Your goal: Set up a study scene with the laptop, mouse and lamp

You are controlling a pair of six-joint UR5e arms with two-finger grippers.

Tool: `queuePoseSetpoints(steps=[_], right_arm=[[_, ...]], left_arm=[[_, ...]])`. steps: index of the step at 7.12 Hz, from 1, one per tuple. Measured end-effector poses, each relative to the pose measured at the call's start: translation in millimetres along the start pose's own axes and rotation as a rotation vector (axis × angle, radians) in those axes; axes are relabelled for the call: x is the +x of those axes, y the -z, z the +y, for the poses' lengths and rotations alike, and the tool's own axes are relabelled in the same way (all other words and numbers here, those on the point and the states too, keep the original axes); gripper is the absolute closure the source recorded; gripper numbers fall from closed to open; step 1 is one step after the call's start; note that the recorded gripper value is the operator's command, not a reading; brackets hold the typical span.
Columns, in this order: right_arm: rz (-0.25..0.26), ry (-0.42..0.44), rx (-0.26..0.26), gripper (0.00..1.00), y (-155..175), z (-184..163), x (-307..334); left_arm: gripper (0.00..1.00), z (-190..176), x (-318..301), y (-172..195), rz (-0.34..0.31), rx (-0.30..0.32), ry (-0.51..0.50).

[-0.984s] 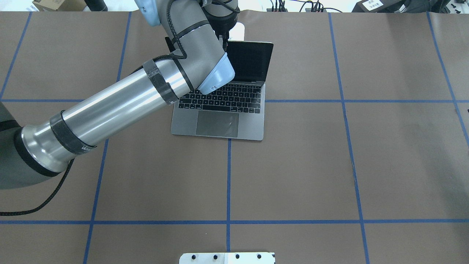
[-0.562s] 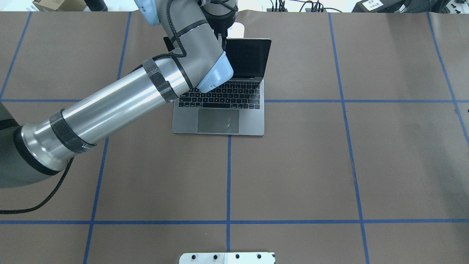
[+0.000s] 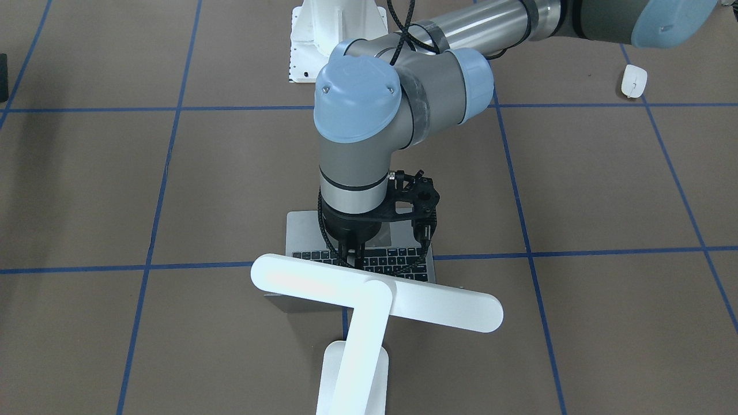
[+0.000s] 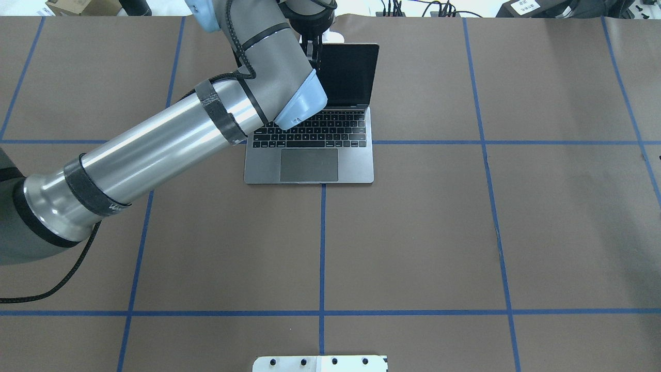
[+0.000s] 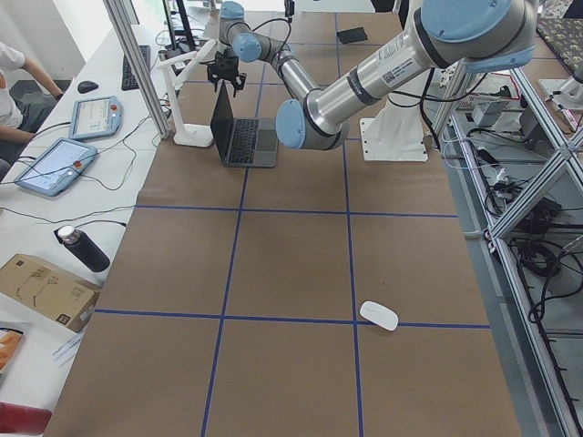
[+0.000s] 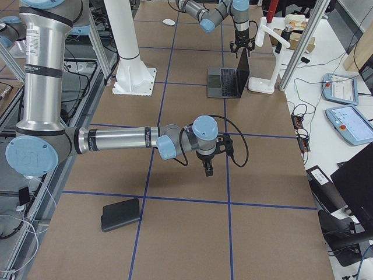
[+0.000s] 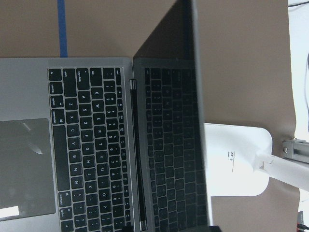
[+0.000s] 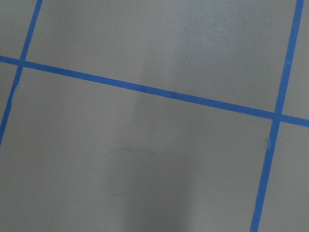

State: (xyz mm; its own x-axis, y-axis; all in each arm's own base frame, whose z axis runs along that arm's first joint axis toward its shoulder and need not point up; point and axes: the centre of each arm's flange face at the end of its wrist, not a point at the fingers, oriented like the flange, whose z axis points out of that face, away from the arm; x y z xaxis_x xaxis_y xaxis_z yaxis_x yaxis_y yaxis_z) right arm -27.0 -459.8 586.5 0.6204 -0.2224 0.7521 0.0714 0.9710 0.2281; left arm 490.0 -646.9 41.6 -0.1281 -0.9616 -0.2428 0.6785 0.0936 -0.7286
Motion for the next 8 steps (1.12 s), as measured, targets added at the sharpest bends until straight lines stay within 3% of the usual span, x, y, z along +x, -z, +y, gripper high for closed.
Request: queuePoseSetpoints(steps=[4, 6, 8], right_arm=[[0.002, 0.0, -0.001, 0.01, -1.3, -2.4, 1.1], [0.005, 0.001, 0.002, 0.01, -0.8, -3.6, 0.9], [0.023, -0.009, 0.006, 0.01, -0.3, -5.2, 1.9]], left_arm=[[0.0, -32.3, -77.2, 68.4, -0.041, -0.041, -0.058], [0.0, -78.1, -132.3, 93.4, -0.053, -0.045, -0.171], [0.0, -134.1, -175.6, 105.2, -0.058, -0.04, -0.353]])
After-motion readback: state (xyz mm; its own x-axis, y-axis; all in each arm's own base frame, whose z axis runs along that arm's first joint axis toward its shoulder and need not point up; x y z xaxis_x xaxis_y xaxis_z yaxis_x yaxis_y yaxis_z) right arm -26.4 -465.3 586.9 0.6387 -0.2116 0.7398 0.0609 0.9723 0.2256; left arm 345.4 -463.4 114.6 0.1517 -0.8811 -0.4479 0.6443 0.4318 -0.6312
